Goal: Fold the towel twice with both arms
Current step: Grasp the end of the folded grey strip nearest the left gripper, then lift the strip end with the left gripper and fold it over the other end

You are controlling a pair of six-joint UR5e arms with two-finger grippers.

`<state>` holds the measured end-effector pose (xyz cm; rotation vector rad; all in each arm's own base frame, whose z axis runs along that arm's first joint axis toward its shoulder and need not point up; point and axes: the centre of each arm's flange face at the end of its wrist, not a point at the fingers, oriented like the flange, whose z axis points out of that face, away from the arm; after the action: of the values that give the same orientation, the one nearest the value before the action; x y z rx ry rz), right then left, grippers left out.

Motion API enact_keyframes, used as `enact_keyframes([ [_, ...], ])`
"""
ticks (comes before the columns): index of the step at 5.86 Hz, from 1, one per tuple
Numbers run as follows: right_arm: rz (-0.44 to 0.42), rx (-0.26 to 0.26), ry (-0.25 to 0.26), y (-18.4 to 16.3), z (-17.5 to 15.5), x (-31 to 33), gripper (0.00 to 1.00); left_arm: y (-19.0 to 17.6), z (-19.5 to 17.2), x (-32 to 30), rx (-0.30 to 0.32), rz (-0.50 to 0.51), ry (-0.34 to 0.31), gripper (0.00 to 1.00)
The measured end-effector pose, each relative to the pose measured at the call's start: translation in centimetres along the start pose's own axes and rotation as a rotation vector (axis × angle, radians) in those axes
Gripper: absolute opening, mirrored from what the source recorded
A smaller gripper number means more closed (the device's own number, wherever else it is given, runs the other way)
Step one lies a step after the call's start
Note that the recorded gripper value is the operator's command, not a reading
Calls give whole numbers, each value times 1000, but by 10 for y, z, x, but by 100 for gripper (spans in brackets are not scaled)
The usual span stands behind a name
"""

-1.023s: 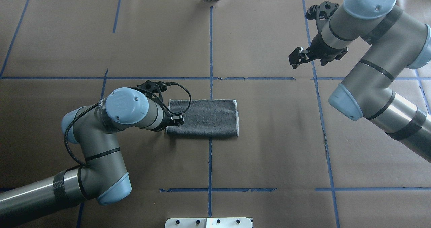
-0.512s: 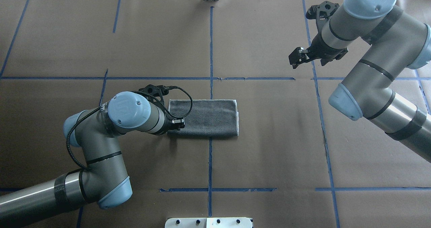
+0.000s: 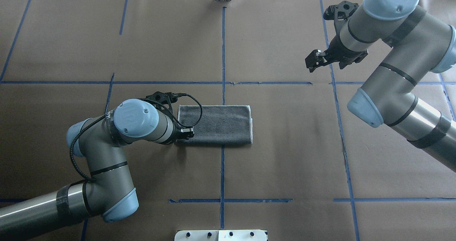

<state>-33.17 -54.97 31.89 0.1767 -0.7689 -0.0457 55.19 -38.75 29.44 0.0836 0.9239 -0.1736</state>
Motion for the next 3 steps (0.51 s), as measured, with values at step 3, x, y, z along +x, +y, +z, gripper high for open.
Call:
enact_keyframes([
  [3,-1,1,1,0,0,-1,100,2,-2,2,-2,2,5,0],
])
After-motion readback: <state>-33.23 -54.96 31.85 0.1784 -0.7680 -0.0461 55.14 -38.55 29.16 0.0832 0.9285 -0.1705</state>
